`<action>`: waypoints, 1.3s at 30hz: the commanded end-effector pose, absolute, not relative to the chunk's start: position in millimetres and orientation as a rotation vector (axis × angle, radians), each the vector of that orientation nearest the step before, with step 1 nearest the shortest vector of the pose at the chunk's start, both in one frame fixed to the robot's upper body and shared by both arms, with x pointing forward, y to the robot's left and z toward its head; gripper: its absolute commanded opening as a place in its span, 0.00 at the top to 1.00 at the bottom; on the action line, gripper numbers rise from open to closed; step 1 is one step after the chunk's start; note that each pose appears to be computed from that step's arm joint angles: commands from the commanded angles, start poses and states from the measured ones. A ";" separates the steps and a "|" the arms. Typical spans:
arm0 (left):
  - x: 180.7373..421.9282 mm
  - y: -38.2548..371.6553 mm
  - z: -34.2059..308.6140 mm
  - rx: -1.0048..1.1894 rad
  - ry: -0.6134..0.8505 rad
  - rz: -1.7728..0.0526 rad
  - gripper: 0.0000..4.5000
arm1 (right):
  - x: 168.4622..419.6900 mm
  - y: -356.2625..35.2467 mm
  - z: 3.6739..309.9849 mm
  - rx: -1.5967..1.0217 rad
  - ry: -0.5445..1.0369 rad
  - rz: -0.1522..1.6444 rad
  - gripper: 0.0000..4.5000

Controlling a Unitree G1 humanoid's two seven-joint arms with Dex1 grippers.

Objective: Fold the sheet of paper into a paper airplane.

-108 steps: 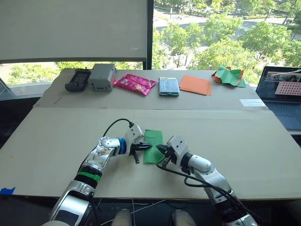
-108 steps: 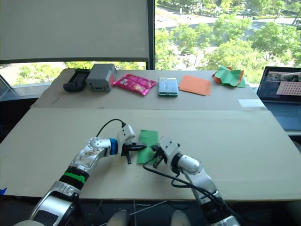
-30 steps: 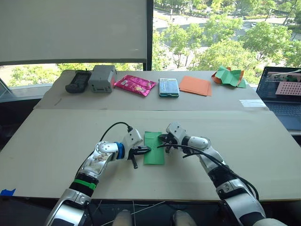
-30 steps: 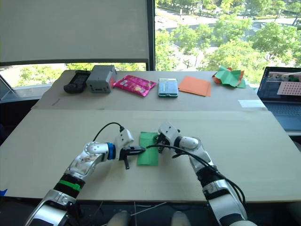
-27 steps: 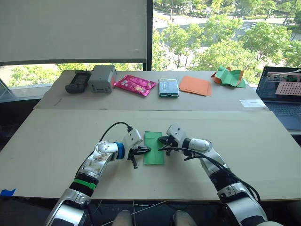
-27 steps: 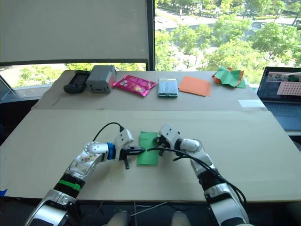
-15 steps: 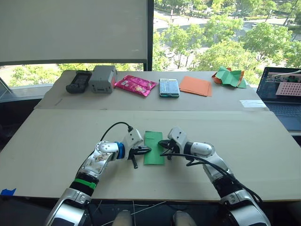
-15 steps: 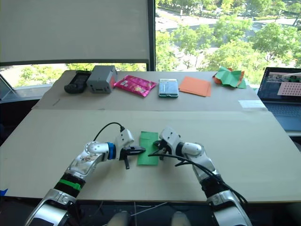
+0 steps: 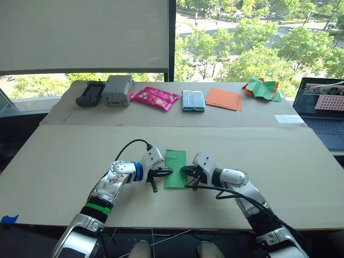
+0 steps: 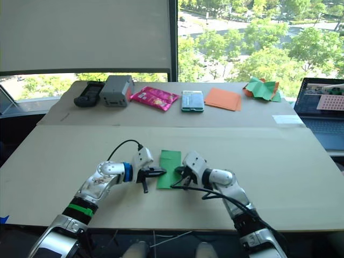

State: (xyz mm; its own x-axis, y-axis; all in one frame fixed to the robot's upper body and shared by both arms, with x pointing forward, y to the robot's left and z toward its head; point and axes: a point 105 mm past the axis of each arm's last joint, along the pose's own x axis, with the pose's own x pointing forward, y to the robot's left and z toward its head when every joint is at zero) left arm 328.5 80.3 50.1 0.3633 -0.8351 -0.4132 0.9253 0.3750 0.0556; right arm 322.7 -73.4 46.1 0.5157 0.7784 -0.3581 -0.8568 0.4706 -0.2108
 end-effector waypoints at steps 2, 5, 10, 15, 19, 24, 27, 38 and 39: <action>322.8 86.7 29.0 0.316 0.441 -1.149 1.00 | 300.2 -79.1 14.4 -0.369 0.374 1.061 0.99; 322.7 86.4 29.2 0.316 0.441 -1.152 1.00 | 294.8 -80.2 13.5 -0.368 0.379 1.067 0.99; 322.7 86.4 29.4 0.319 0.443 -1.156 1.00 | 287.6 -79.7 12.6 -0.366 0.387 1.083 0.99; 322.9 86.0 28.8 0.322 0.445 -1.159 1.00 | 278.3 -77.7 11.7 -0.364 0.394 1.110 0.99; 323.1 85.7 29.0 0.323 0.444 -1.161 1.00 | 270.6 -77.9 10.7 -0.370 0.404 1.127 0.99; 323.6 85.5 29.3 0.325 0.443 -1.164 1.00 | 261.4 -77.5 9.6 -0.375 0.418 1.156 0.99; 323.6 85.0 29.3 0.326 0.443 -1.168 1.00 | 256.5 -77.3 10.0 -0.380 0.422 1.172 0.99; 323.6 82.8 28.6 0.330 0.442 -1.182 1.00 | 245.6 -75.7 14.4 -0.393 0.431 1.222 0.99; 323.9 82.5 28.8 0.330 0.441 -1.182 1.00 | 245.7 -75.4 15.5 -0.396 0.427 1.223 0.99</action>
State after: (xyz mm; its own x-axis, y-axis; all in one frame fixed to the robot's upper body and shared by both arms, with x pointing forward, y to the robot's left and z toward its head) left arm 329.3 77.4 49.8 0.3308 -0.8440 -0.4221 0.9379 0.3435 0.0481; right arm 268.3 -77.9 45.5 0.3969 0.8142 -0.4238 -0.9179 0.3501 -0.1869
